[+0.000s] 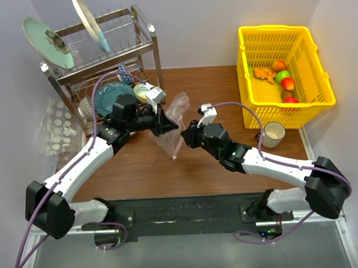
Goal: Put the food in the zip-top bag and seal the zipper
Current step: Open the zipper of the food storage bag.
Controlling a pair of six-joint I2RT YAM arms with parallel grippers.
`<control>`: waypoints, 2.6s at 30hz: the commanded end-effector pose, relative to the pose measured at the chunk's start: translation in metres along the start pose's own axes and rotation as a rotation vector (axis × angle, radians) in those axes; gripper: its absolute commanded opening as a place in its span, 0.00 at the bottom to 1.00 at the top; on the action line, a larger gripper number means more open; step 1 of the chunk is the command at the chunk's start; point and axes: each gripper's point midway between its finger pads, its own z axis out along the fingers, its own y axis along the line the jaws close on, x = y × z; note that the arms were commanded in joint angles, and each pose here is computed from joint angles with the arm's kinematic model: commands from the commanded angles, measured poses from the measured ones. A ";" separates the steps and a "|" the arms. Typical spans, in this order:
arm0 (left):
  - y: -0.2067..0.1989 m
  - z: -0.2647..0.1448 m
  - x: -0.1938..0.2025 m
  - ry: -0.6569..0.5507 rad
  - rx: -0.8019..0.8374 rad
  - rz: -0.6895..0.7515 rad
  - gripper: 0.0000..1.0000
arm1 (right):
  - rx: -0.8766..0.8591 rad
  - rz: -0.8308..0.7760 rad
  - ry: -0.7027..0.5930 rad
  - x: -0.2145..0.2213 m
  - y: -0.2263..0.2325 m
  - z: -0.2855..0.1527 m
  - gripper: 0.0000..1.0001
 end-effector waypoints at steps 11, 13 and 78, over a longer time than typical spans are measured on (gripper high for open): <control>0.009 -0.013 -0.024 -0.085 -0.107 0.051 0.40 | -0.088 0.033 -0.073 -0.052 0.034 -0.018 0.00; 0.009 -0.018 -0.028 -0.111 -0.124 0.075 0.58 | -0.089 0.062 -0.075 -0.066 0.043 -0.019 0.00; 0.021 -0.024 -0.023 -0.078 -0.390 0.221 0.00 | 0.201 0.082 0.141 -0.020 -0.025 -0.072 0.03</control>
